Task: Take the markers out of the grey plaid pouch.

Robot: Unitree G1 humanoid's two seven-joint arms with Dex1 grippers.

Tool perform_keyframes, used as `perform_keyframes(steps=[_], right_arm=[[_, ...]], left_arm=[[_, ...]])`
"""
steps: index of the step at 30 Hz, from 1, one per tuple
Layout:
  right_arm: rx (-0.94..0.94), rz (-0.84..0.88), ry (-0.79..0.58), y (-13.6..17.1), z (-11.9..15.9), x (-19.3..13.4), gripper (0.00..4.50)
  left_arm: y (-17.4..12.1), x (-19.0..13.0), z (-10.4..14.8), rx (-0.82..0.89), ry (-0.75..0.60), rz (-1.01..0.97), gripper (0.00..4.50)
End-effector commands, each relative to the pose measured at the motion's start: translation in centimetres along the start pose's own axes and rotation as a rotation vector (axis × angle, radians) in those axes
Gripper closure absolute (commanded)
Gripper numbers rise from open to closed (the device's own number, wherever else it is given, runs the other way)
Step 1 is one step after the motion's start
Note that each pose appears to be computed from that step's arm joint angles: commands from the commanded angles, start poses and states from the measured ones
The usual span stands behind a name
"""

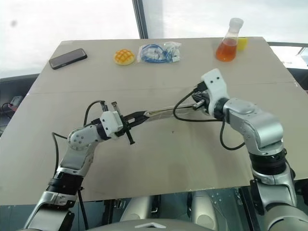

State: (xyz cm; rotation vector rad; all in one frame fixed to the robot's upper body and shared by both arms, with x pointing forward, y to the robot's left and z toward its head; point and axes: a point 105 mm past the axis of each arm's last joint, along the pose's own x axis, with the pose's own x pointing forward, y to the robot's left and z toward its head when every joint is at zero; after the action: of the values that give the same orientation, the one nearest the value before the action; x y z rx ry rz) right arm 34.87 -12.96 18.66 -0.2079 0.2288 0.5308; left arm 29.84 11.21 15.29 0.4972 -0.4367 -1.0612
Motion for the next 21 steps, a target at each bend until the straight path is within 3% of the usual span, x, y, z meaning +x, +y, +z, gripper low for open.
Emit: perform_keyframes(steps=[1,7,11,14,17,21], right_arm=[[-0.008,-0.180,-0.030,-4.2,0.2,-1.6,4.46],[-0.014,-0.249,-0.030,-5.8,-0.3,-2.0,4.46],[-0.067,-0.098,-0.002,-3.6,-0.3,-2.8,4.46],[-0.112,-0.091,-0.026,-3.1,0.4,-3.9,3.61],[-0.126,-0.066,-0.032,-2.2,0.8,-5.3,2.28],[-0.065,-0.014,-0.086,-0.7,1.8,-7.2,2.28]], left_arm=[[0.6,-0.3,0.8,0.034,-0.027,0.025,4.50],[0.3,-0.8,0.4,-0.008,-0.031,0.032,4.50],[0.5,-0.4,0.8,-0.034,-0.046,0.048,4.50],[0.9,0.0,1.0,-0.056,-0.054,0.066,4.50],[0.9,0.2,0.8,-0.057,-0.060,0.065,4.50],[0.8,0.5,0.6,-0.049,-0.069,0.063,4.50]])
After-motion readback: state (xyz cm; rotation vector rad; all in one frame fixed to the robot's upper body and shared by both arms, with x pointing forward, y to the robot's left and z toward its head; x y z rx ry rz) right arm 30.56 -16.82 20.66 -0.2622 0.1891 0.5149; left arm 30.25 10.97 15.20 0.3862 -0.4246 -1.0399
